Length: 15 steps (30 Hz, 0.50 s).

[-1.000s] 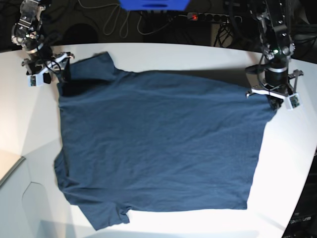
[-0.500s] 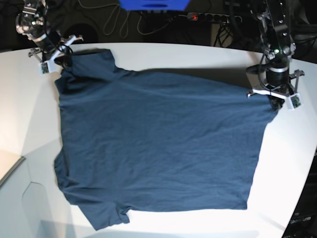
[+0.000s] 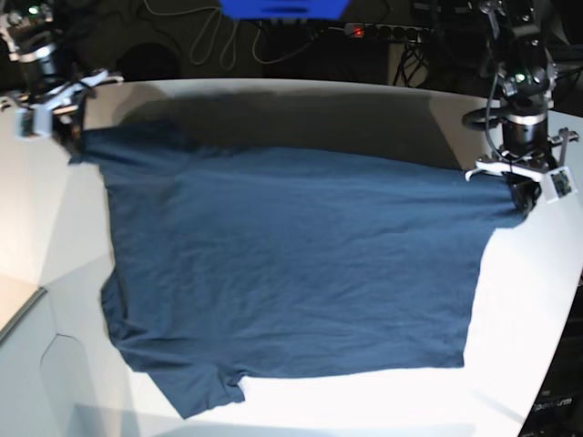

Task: Layout the t-shirt on the table in an organized manner, then fold the t-shirt properly
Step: 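Pull the held shirt edge taut between both grippers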

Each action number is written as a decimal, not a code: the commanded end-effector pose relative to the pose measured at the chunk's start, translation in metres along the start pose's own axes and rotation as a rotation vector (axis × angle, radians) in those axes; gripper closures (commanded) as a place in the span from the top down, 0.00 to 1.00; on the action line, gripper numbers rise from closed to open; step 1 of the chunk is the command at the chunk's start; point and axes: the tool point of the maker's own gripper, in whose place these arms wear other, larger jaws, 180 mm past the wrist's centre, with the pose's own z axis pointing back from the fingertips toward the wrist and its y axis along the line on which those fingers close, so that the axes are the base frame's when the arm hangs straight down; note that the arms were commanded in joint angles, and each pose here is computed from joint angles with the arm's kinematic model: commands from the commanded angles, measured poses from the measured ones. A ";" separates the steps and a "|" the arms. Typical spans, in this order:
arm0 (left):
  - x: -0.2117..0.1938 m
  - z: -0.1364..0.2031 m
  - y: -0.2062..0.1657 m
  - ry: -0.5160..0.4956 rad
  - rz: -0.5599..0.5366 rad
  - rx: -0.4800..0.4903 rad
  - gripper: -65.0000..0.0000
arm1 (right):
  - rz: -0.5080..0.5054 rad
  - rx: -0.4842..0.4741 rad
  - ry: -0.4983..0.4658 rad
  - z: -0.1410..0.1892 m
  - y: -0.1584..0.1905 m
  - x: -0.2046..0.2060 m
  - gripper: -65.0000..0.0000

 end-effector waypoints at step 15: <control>0.058 0.019 0.033 -0.168 -0.014 0.099 0.00 | -0.108 0.056 -0.121 0.014 0.012 0.027 0.00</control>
